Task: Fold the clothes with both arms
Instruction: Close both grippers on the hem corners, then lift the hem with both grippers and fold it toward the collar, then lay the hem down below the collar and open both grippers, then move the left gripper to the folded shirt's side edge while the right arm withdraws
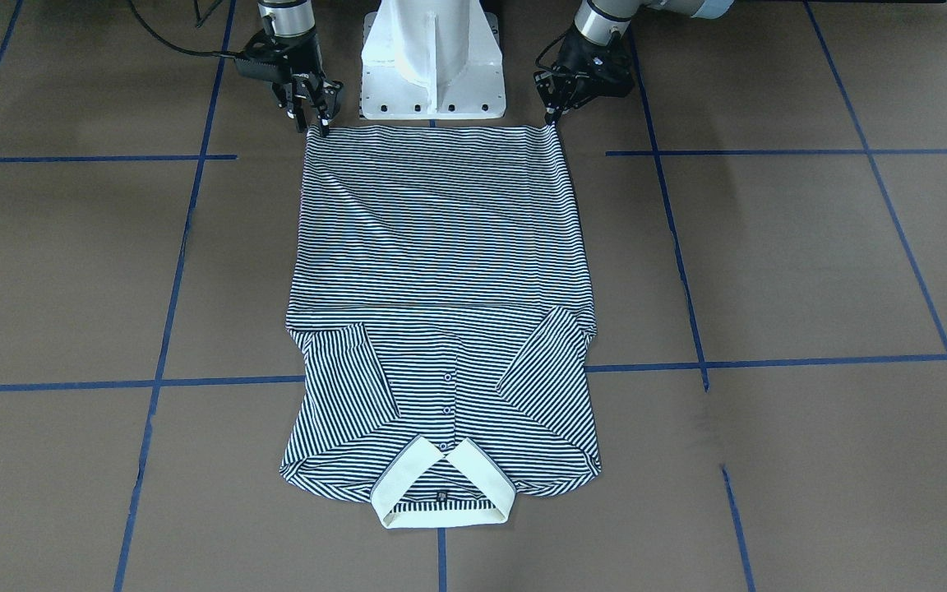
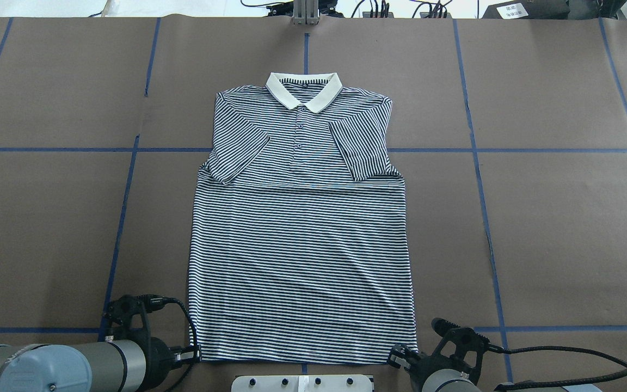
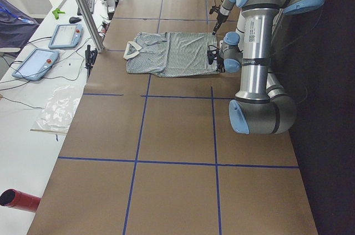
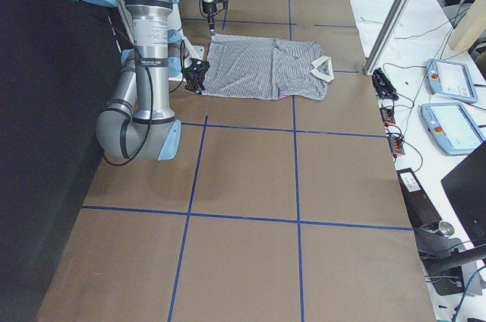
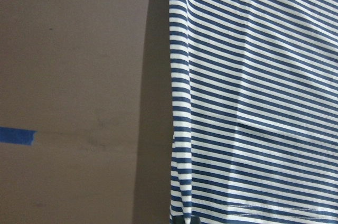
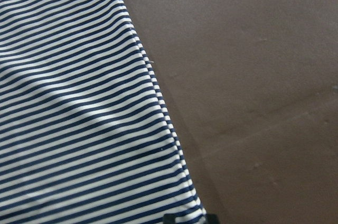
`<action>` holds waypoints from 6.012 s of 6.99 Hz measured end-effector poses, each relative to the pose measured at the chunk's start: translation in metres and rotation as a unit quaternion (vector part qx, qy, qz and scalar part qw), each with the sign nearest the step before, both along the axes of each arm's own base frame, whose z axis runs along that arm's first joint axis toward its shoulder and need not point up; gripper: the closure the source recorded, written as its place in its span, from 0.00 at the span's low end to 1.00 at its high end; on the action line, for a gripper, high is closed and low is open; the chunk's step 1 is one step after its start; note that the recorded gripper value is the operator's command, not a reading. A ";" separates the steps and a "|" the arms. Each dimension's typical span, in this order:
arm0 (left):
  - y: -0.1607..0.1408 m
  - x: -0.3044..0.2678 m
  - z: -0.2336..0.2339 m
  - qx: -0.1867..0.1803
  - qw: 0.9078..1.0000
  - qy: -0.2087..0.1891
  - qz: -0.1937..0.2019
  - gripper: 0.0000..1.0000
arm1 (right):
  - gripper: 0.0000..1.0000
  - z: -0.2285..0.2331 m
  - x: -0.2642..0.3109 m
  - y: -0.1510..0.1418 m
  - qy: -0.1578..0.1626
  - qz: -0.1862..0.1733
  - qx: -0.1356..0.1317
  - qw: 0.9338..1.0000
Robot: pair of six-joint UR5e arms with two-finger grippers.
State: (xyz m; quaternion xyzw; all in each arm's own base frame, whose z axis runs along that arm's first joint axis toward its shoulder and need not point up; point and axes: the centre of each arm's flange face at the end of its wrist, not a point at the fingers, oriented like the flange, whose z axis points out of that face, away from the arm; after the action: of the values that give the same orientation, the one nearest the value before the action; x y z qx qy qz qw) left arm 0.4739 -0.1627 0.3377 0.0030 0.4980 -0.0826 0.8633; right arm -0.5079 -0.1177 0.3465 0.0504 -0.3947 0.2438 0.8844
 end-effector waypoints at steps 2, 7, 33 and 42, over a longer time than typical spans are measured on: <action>0.000 0.000 0.000 0.000 1.000 0.000 -0.001 1.00 | 1.00 -0.001 0.001 0.000 -0.002 0.003 -0.001 1.000; 0.007 -0.071 -0.088 -0.015 0.999 0.017 0.031 1.00 | 1.00 -0.108 0.117 -0.013 -0.034 -0.006 -0.012 0.999; -0.380 -0.015 -0.006 0.182 0.976 -0.111 -0.035 0.00 | 0.00 -0.014 0.012 -0.429 0.055 0.041 0.044 0.997; -0.233 -0.030 0.012 0.143 0.990 -0.002 0.002 0.40 | 0.00 0.004 0.121 -0.447 0.046 -0.099 0.109 0.988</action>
State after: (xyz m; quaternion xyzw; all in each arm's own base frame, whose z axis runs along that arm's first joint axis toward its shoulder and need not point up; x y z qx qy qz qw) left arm 0.4437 -0.3954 0.3493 0.1252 0.5028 -0.0085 0.8552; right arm -0.3867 -0.5645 0.3503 0.1183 -0.3808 0.1083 0.9107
